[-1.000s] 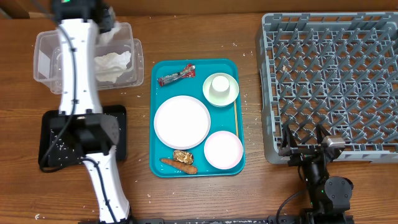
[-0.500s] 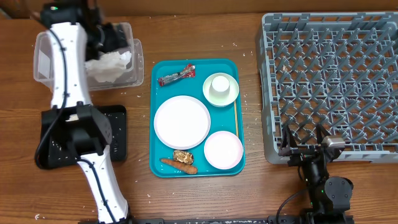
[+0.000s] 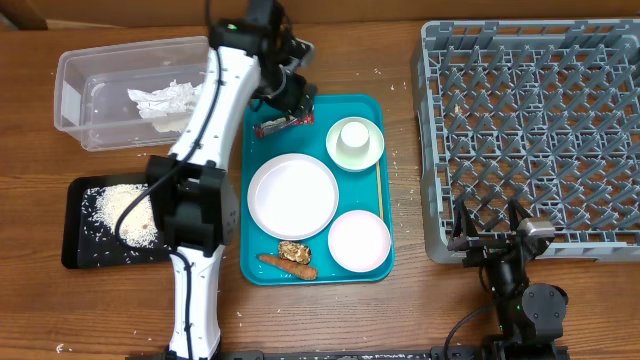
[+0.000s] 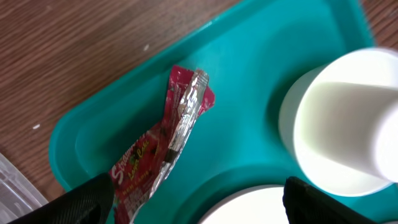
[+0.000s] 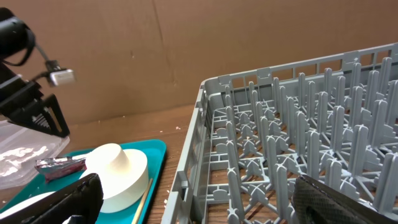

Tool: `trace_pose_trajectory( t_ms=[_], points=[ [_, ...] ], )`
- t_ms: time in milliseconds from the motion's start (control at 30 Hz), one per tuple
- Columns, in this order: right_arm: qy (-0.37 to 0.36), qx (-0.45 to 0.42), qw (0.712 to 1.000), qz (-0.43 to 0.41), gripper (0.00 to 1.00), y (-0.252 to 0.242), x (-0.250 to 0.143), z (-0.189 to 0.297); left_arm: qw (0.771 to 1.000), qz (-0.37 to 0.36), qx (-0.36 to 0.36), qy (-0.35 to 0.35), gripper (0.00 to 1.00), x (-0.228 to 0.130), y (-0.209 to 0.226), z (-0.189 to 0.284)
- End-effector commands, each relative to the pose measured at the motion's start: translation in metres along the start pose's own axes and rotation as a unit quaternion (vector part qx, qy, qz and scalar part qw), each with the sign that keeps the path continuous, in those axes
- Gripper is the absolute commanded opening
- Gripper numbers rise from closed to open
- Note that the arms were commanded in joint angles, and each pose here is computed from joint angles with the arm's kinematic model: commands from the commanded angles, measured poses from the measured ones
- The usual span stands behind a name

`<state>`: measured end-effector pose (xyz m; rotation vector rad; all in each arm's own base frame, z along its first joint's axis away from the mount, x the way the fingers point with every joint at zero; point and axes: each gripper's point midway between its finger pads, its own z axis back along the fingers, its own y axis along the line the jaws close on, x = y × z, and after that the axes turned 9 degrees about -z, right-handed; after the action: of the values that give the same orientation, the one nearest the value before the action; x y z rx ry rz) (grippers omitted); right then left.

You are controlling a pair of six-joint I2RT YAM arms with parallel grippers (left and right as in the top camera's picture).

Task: Sort waste into correct bins and load items into the dishwasher
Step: 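Move the left gripper back and grasp the red snack wrapper, then carry the red wrapper with the left gripper and drop it in the bin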

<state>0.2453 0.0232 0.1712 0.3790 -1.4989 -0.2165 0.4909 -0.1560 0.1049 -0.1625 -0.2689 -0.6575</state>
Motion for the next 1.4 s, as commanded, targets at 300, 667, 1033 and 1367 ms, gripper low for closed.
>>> trace_pose_trajectory(
  t_ms=[300,667,1033,1367],
  points=[
    [-0.003,0.0,1.0,0.004,1.0,0.0,-0.001,0.0,0.993,-0.05,0.06,0.089,0.74,-0.045,0.02,-0.038],
    [-0.003,0.0,1.0,0.004,1.0,0.0,-0.001,0.0,0.992,-0.049,0.058,0.097,0.68,-0.052,0.02,-0.047],
    [-0.003,0.0,1.0,0.004,1.0,0.0,-0.001,0.0,0.992,-0.041,0.061,0.104,0.2,-0.064,0.021,-0.067],
    [-0.003,0.0,1.0,0.004,1.0,0.0,-0.001,0.0,0.988,0.061,0.141,-0.021,0.04,0.011,0.039,0.048]
  ],
)
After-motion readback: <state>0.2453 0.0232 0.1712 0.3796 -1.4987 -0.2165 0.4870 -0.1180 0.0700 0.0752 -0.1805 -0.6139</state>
